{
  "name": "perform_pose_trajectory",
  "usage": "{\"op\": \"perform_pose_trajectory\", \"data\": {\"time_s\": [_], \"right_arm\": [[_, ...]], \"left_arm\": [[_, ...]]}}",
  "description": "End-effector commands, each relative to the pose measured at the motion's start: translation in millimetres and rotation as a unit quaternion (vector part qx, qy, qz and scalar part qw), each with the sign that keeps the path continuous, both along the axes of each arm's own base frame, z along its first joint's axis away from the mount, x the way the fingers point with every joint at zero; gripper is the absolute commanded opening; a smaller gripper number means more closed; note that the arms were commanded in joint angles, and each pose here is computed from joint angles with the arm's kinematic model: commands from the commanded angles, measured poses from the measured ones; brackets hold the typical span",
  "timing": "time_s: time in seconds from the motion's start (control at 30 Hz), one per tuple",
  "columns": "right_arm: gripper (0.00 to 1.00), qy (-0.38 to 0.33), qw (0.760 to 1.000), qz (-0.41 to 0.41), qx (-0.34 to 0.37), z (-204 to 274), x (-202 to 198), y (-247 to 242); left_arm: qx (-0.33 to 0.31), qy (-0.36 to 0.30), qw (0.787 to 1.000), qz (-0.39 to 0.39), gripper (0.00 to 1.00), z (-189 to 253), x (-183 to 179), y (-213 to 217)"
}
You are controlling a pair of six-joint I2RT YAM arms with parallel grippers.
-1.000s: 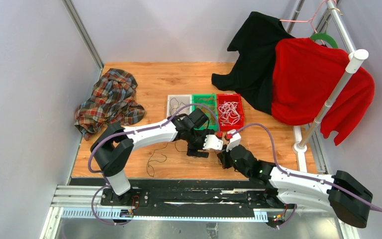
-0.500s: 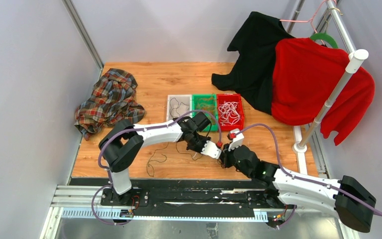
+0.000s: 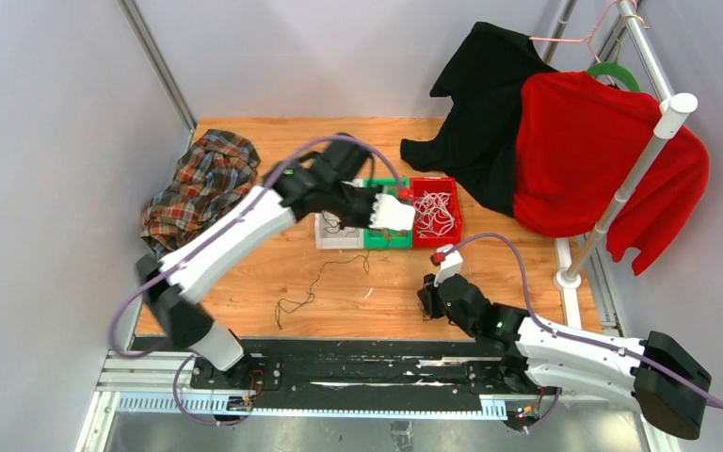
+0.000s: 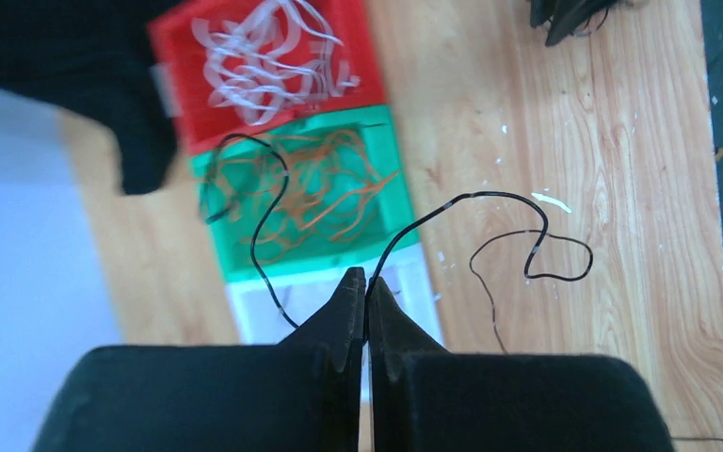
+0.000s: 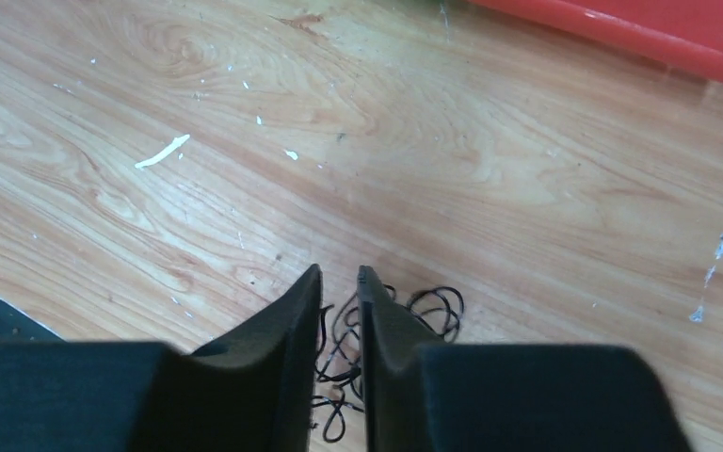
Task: Untangle the cables
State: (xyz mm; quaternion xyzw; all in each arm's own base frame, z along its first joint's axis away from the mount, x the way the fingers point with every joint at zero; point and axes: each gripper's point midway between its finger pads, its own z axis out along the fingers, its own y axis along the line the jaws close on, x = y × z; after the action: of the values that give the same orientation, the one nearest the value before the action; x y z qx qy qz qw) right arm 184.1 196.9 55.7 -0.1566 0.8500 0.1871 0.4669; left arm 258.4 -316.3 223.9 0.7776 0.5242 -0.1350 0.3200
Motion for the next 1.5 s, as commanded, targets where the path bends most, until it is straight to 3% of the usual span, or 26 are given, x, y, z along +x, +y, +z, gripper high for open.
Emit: {"op": "perform_pose_trajectory", "data": {"time_s": [0.0, 0.13, 0.2, 0.4, 0.6, 0.8, 1.07, 1.47], "right_arm": [[0.31, -0.027, 0.999, 0.004, -0.02, 29, 12, 4], [0.59, -0.076, 0.996, 0.045, 0.006, 78, 17, 21], [0.63, -0.093, 0.994, 0.059, 0.017, 99, 19, 29], [0.62, -0.073, 0.994, 0.077, 0.012, 103, 20, 43], [0.57, -0.06, 0.995, 0.071, 0.022, 96, 18, 46], [0.56, -0.061, 0.996, 0.058, 0.014, 95, 18, 35], [0.55, -0.068, 0.997, 0.03, 0.007, 88, 19, 19], [0.54, -0.057, 0.998, 0.017, -0.005, 76, 21, 17]], "left_arm": [[-0.043, 0.017, 0.999, 0.003, 0.0, 71, -53, 42], [-0.077, -0.012, 0.997, 0.005, 0.0, 99, -67, 55], [-0.084, -0.033, 0.996, 0.009, 0.0, 110, -66, 60], [-0.089, -0.152, 0.984, 0.032, 0.0, 164, -37, 72], [-0.099, -0.297, 0.947, 0.067, 0.0, 246, 12, 83], [-0.103, -0.393, 0.909, 0.088, 0.0, 300, 39, 99], [-0.122, -0.521, 0.837, 0.118, 0.0, 364, 66, 109], [-0.264, -0.607, 0.727, 0.183, 0.0, 449, 99, 88]]}}
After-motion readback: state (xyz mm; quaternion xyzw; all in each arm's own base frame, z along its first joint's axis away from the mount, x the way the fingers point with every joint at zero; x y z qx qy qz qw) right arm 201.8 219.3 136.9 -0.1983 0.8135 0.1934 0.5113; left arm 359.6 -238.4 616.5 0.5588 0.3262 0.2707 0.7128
